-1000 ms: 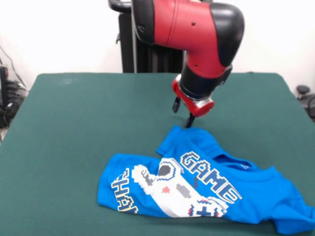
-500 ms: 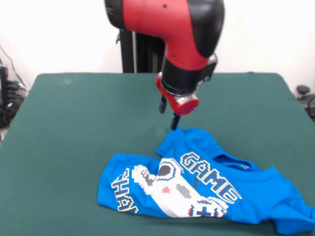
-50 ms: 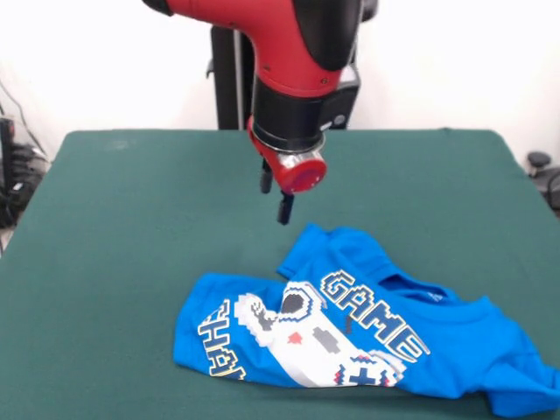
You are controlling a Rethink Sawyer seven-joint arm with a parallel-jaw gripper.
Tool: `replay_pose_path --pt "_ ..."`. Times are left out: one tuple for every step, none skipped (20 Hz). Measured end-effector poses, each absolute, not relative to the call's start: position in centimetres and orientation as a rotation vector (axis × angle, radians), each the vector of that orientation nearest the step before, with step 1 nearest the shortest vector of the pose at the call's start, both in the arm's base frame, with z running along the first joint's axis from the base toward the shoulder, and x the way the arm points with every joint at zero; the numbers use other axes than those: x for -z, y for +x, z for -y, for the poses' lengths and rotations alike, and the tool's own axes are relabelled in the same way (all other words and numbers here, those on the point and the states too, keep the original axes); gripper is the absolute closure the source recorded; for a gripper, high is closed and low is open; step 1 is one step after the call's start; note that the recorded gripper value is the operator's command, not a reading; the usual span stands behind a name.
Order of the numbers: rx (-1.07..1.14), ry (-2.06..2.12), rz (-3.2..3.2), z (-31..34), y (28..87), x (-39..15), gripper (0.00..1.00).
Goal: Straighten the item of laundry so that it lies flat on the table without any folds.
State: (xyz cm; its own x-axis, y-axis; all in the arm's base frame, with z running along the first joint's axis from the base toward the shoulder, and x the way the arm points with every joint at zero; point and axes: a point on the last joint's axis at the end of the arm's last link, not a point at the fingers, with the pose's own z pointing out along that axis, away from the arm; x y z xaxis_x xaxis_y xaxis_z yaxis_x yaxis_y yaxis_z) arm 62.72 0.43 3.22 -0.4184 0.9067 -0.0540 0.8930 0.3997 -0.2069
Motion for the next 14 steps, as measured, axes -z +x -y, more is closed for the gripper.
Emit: replay_pose_path --pt "-0.308 -1.658 2.574 -0.4 63.0 -3.3 0.00" --pt "-0.301 -1.658 2.576 -0.5 63.2 -3.3 0.00" --pt "-0.295 -1.657 2.578 -0.6 63.3 -3.2 0.00" --pt "-0.290 -1.655 2.580 -0.8 63.4 -3.2 0.00" --pt "-0.285 -1.652 2.582 -0.9 63.6 -3.2 0.00" --pt "-0.277 -1.646 2.586 -1.3 63.7 -3.0 0.00" --pt "-0.274 -1.642 2.588 -1.5 63.8 -2.9 0.00" --pt "-0.273 -1.640 2.588 -1.6 63.8 -2.8 0.00" --pt "-0.272 -1.637 2.588 -1.7 63.8 -2.7 0.00" --pt "-0.271 -1.633 2.588 -1.9 63.8 -2.5 0.00" --pt "-0.270 -1.623 2.584 -2.2 63.7 -1.9 0.00" --pt "-0.269 -1.618 2.582 -2.4 63.6 -1.7 0.00" --pt "-0.267 -1.611 2.579 -2.6 63.5 -1.3 0.00" --pt "-0.268 -1.605 2.576 -2.8 63.3 -1.0 0.00"
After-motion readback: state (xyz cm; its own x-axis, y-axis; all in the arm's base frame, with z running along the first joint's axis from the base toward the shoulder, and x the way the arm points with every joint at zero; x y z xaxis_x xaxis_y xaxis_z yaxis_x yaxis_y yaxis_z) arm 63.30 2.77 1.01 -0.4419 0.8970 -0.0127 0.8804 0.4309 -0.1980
